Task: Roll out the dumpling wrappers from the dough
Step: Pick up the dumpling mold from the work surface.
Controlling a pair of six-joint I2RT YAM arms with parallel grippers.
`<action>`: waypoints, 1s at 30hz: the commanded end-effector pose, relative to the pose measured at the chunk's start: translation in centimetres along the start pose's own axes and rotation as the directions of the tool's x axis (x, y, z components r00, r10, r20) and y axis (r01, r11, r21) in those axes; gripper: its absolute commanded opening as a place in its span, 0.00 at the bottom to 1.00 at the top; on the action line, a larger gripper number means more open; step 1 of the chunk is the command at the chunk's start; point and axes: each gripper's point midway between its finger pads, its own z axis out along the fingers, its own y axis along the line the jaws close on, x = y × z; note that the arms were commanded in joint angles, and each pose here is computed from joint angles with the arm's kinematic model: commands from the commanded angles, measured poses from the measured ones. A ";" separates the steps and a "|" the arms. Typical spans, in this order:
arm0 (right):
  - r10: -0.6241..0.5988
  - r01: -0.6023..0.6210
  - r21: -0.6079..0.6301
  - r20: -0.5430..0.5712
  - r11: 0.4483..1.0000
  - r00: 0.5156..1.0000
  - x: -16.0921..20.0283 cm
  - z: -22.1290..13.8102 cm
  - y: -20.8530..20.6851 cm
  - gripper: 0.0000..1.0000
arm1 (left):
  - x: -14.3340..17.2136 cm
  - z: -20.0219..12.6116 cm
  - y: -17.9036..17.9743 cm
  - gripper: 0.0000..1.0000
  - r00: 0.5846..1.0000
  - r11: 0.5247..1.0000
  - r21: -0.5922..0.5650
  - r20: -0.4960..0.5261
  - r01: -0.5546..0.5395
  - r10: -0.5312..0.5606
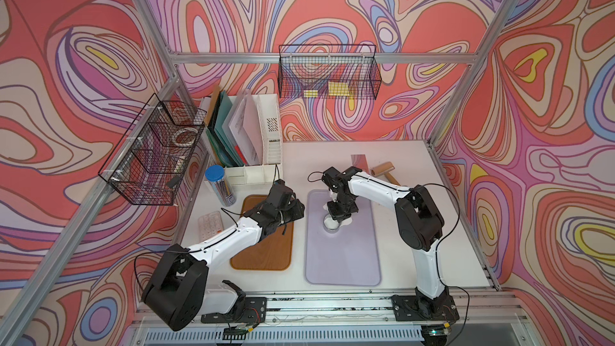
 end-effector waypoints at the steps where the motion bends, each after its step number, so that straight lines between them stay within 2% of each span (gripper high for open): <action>1: -0.067 0.066 -0.045 -0.037 0.997 0.997 2.0 -0.2 1.9 0.04 | 1.7 -0.6 0.5 0.46 0.998 0.998 -0.006 -0.042 -0.054 0.054; 5: -0.082 0.083 -0.082 0.017 0.993 0.996 1.7 -1.7 2.7 0.04 | 3.5 -0.1 0.1 0.48 0.992 0.996 0.006 -0.088 -0.092 0.092; 9: -0.103 0.106 -0.108 0.034 0.988 0.994 2.0 -2.7 3.1 0.04 | 5.0 0.8 0.3 0.48 0.988 0.997 0.011 -0.138 -0.074 0.075; 16: -0.146 0.154 -0.163 0.060 0.974 0.987 3.1 -4.6 3.8 0.05 | 5.8 2.2 0.7 0.47 0.979 0.995 -0.035 -0.180 -0.098 0.091; 19: -0.149 0.150 -0.146 0.014 0.978 0.989 3.7 -3.7 3.3 0.04 | 5.8 2.4 0.1 0.47 0.978 0.995 -0.008 -0.186 -0.097 0.093; 24: -0.147 0.154 -0.150 0.054 0.977 0.988 3.2 -3.0 3.4 0.04 | 5.4 1.4 -0.9 0.47 0.983 0.995 0.035 -0.154 -0.095 0.099; 27: -0.164 0.166 -0.031 0.064 0.986 0.984 2.5 -2.0 2.3 0.04 | 5.2 0.6 -0.5 0.48 0.986 0.995 0.027 -0.133 -0.096 0.099; 30: -0.208 0.219 -0.109 0.104 0.970 0.973 2.4 -1.9 4.4 0.03 | 5.1 0.1 -0.3 0.50 0.988 0.995 0.022 -0.123 -0.096 0.097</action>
